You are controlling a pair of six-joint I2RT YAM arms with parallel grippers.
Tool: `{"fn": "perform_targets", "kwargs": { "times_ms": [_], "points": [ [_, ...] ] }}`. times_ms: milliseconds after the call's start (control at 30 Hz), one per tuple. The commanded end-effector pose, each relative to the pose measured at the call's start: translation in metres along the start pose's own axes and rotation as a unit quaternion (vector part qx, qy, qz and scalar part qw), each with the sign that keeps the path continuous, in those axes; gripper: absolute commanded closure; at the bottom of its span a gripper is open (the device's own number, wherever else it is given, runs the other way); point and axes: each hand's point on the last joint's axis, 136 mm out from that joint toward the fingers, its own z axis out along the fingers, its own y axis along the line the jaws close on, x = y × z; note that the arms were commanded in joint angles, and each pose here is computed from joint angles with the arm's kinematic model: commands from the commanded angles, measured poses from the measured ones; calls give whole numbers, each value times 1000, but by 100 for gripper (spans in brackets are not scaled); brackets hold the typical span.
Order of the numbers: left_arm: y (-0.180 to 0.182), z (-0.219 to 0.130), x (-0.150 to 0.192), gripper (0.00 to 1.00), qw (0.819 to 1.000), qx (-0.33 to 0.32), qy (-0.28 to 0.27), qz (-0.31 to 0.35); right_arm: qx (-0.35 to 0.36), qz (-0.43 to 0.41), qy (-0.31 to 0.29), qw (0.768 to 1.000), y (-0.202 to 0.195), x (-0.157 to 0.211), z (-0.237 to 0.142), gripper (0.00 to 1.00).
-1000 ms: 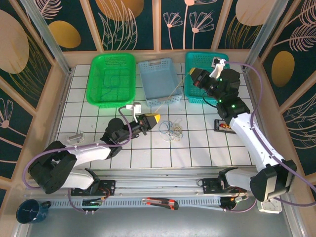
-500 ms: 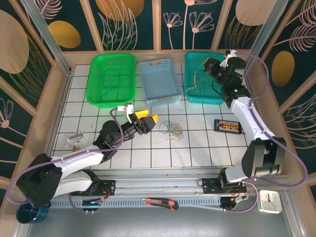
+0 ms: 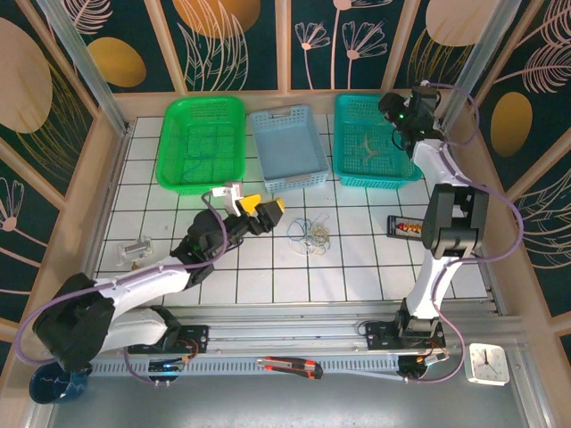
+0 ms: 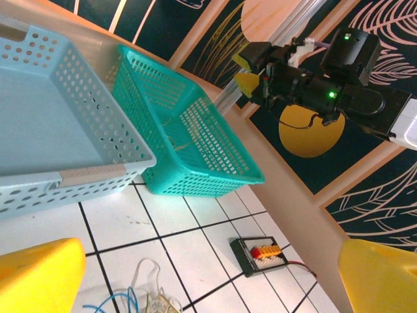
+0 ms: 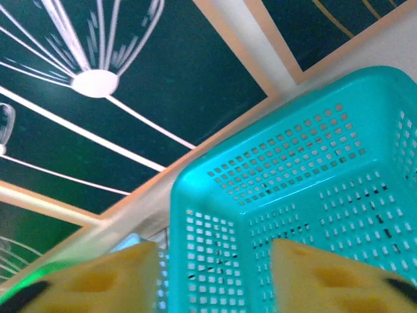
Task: Untangle the cables
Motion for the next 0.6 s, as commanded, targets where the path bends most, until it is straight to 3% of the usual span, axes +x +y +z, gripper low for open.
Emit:
{"fn": "perform_targets", "kwargs": {
  "times_ms": [0, 267, 567],
  "points": [
    [-12, 16, -16, 1, 1000, 13, -13, 18, 8, -26, -18, 999, 6, -20, -2, 43],
    [-13, 43, -11, 1, 1000, 23, 1, -1, -35, -7, -4, 999, 23, -1, -40, 41],
    [5, 47, 0, 1, 999, -18, 19, -26, -110, -33, 60, 992, 71, 87, -115, 41]
  ]
}}
